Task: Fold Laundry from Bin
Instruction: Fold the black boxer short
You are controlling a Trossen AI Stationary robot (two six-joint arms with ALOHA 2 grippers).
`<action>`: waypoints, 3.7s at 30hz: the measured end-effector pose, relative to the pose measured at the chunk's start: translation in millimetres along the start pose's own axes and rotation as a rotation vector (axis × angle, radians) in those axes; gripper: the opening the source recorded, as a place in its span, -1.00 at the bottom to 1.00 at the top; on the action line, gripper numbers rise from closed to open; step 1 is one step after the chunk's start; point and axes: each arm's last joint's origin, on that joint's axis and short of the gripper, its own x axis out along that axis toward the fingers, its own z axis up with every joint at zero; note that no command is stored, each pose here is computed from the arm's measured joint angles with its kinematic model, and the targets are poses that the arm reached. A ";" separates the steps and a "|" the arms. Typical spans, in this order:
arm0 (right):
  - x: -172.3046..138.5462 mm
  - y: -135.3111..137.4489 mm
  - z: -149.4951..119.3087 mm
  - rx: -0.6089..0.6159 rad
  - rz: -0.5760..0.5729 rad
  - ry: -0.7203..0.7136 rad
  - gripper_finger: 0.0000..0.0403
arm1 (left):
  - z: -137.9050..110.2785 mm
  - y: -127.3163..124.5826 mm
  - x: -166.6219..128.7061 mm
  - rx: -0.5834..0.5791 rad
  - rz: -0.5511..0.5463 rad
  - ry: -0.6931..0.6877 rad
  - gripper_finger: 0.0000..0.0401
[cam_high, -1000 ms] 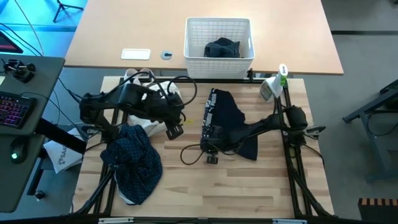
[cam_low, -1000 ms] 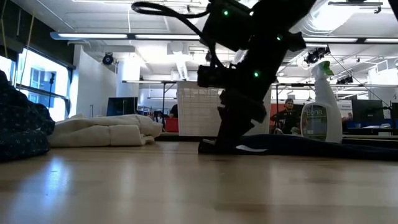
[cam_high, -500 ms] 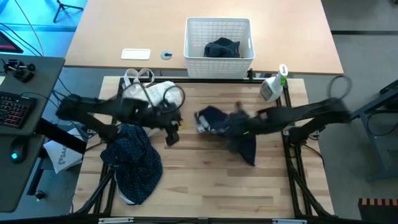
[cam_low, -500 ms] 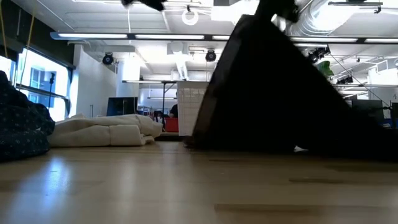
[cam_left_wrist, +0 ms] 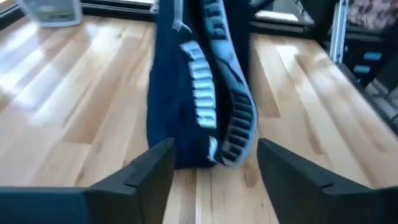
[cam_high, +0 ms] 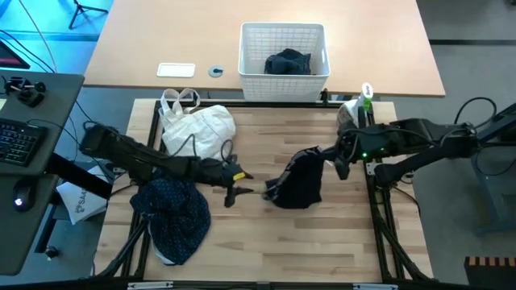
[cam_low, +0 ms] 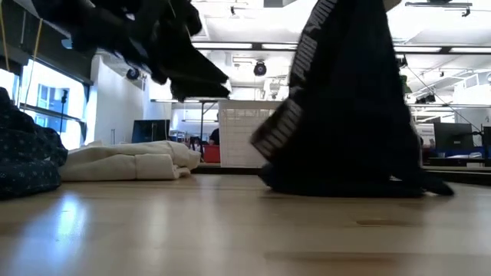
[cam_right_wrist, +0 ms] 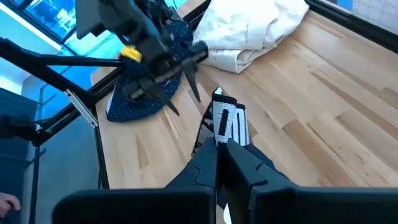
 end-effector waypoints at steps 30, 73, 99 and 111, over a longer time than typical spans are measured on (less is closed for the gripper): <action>0.9 0.1 -3.7 -0.027 0.039 0.074 -0.99 | -47.0 -0.3 140.0 -0.013 0.364 0.205 0.19; 26.6 -6.2 -67.0 0.277 0.204 0.569 -1.00 | 121.3 -13.4 -64.5 -0.060 -0.102 0.649 -1.00; 119.3 -122.1 -115.8 0.603 -0.175 0.333 -0.94 | 47.8 108.0 26.4 -0.124 0.199 0.787 -1.00; 120.7 -149.8 -110.2 0.621 -0.426 0.095 -0.30 | 43.7 175.0 9.5 -0.486 0.456 0.707 -0.63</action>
